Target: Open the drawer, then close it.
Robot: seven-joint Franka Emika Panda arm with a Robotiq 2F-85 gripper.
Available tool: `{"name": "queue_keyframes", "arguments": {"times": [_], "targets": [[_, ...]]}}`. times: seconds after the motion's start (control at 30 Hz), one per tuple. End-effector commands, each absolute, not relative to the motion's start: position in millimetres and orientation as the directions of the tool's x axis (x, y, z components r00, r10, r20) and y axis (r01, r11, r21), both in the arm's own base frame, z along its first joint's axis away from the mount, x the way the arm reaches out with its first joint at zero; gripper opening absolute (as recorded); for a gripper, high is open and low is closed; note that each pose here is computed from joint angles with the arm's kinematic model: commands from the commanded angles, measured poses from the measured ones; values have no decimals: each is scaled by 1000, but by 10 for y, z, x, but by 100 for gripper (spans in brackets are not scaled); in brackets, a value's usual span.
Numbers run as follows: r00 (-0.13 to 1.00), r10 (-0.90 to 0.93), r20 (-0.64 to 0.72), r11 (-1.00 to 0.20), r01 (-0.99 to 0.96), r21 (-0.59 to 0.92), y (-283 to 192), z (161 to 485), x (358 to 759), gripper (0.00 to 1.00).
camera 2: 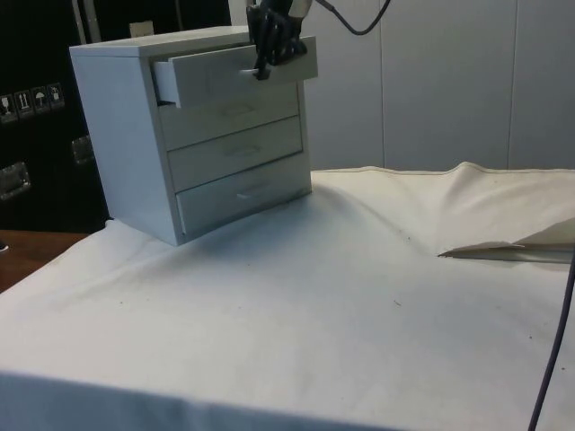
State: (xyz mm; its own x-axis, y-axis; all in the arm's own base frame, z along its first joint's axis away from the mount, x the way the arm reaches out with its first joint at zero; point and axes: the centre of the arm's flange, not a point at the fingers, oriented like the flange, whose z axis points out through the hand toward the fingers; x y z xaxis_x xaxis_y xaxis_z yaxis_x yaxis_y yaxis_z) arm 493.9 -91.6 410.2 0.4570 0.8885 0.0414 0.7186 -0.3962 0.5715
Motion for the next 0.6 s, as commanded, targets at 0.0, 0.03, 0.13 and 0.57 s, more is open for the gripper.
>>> {"name": "queue_keyframes", "arguments": {"times": [0.0, 0.03, 0.13, 0.57], "targets": [[460, 887, 35, -393, 714, 579, -955, 4125, 4870, 0], [457, 888, 43, -397, 718, 571, -922, 4103, 4924, 0], [455, 890, 39, -392, 717, 577, -950, 4118, 4810, 0], [435, 898, 60, -391, 729, 562, -864, 4082, 4724, 0]]}}
